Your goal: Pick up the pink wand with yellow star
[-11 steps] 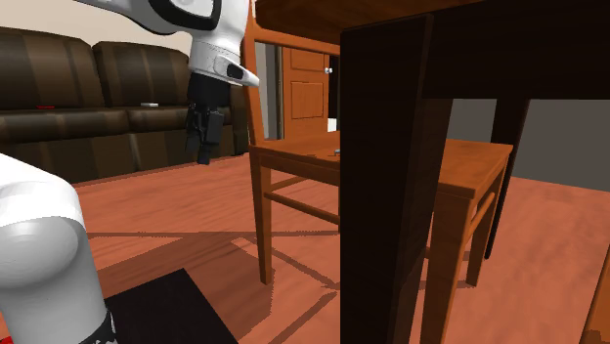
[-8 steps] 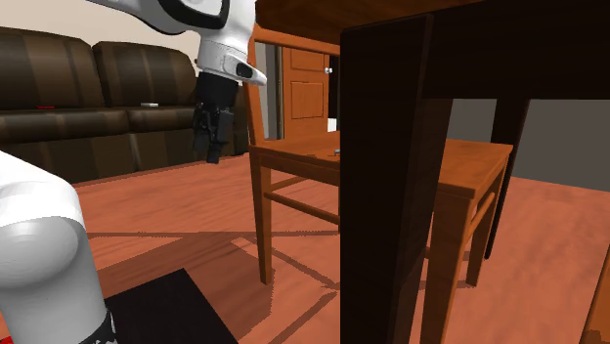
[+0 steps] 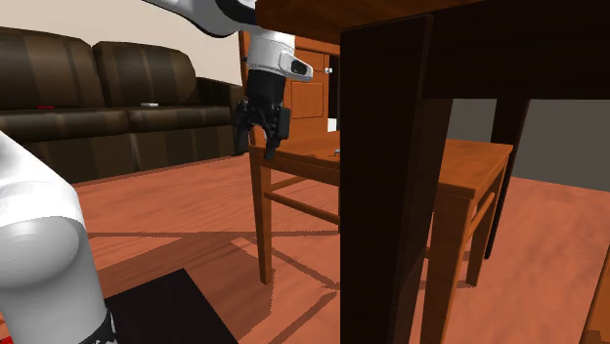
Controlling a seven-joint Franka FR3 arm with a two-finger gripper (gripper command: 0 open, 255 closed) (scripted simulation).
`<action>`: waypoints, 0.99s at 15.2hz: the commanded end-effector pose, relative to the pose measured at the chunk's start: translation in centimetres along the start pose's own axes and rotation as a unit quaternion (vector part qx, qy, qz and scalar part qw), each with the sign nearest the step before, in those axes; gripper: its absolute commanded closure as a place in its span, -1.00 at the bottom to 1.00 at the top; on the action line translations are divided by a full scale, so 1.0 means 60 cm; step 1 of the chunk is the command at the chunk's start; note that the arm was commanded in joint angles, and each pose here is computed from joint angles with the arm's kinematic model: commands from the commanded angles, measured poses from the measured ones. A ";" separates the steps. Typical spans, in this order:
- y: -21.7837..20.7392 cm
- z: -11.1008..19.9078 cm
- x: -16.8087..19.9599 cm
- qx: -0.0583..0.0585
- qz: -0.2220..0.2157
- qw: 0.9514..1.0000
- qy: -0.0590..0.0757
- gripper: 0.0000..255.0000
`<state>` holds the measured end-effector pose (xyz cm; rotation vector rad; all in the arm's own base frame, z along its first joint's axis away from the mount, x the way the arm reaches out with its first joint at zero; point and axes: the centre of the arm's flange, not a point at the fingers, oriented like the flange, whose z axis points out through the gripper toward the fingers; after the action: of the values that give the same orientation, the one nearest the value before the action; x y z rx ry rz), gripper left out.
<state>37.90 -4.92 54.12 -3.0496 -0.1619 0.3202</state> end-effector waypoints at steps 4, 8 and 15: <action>0.050 -0.026 0.084 -0.014 -0.055 0.998 0.011 -1.00; 0.084 -0.053 0.152 -0.025 -0.098 0.995 0.020 -1.00; 0.128 -0.104 0.277 -0.043 -0.172 0.983 0.035 -1.00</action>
<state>55.03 -10.68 56.10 -3.0357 -0.6667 0.1939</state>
